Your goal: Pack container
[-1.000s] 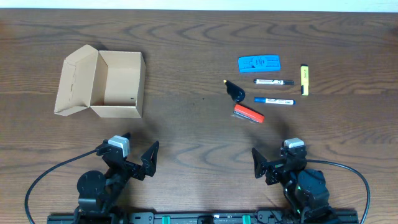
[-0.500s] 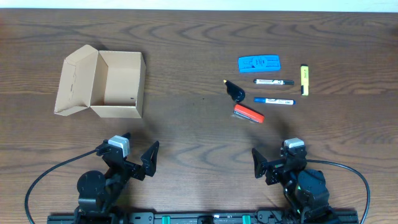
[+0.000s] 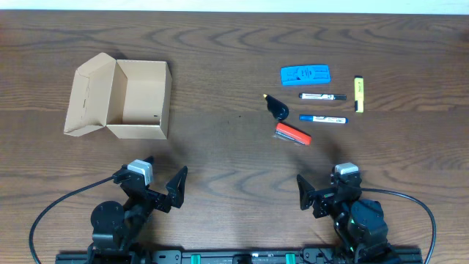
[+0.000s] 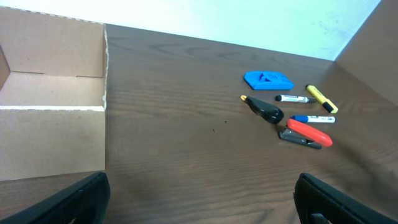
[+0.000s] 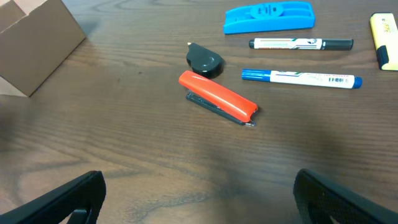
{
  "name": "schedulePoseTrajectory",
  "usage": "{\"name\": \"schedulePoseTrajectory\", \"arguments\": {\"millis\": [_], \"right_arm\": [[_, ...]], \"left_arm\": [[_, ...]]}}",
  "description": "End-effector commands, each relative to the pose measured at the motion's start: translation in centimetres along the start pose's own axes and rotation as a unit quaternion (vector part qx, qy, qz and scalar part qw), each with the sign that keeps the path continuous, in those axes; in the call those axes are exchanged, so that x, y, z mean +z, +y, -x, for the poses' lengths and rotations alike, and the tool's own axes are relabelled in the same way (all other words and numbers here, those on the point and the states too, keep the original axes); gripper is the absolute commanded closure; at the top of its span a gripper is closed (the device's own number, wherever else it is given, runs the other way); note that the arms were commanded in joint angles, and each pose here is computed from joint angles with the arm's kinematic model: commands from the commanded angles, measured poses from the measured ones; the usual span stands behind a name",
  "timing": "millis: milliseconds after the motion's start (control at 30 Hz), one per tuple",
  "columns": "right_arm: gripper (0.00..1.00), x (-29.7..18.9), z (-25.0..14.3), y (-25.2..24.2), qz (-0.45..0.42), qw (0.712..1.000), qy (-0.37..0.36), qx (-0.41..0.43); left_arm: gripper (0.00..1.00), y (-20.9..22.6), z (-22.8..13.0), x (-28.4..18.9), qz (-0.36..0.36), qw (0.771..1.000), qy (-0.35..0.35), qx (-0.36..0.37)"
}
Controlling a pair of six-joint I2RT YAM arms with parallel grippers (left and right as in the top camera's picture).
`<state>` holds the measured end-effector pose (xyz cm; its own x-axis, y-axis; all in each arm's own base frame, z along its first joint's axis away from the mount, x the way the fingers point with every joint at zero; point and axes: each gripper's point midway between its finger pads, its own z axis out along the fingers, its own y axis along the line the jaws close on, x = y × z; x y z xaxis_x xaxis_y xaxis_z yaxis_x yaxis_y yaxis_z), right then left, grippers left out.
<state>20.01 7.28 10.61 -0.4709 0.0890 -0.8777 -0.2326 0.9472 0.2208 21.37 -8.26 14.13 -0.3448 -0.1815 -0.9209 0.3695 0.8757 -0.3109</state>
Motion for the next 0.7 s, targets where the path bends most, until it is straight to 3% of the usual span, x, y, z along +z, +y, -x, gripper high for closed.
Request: {"name": "schedulePoseTrajectory", "arguments": {"millis": [0,433,667], "right_arm": [[0.01,0.0,0.1,0.0,-0.002,1.000,-0.005,0.001],[0.01,0.0,0.1,0.0,-0.002,1.000,-0.005,0.001],[0.01,0.0,0.1,0.0,-0.002,1.000,-0.005,0.001]], "left_arm": [[0.05,0.3,-0.9,0.2,0.003,1.000,0.008,-0.011],[0.05,-0.7,0.6,-0.1,-0.020,0.999,-0.010,-0.026],[0.05,-0.7,5.8,-1.1,0.027,0.999,-0.017,0.015]]}}
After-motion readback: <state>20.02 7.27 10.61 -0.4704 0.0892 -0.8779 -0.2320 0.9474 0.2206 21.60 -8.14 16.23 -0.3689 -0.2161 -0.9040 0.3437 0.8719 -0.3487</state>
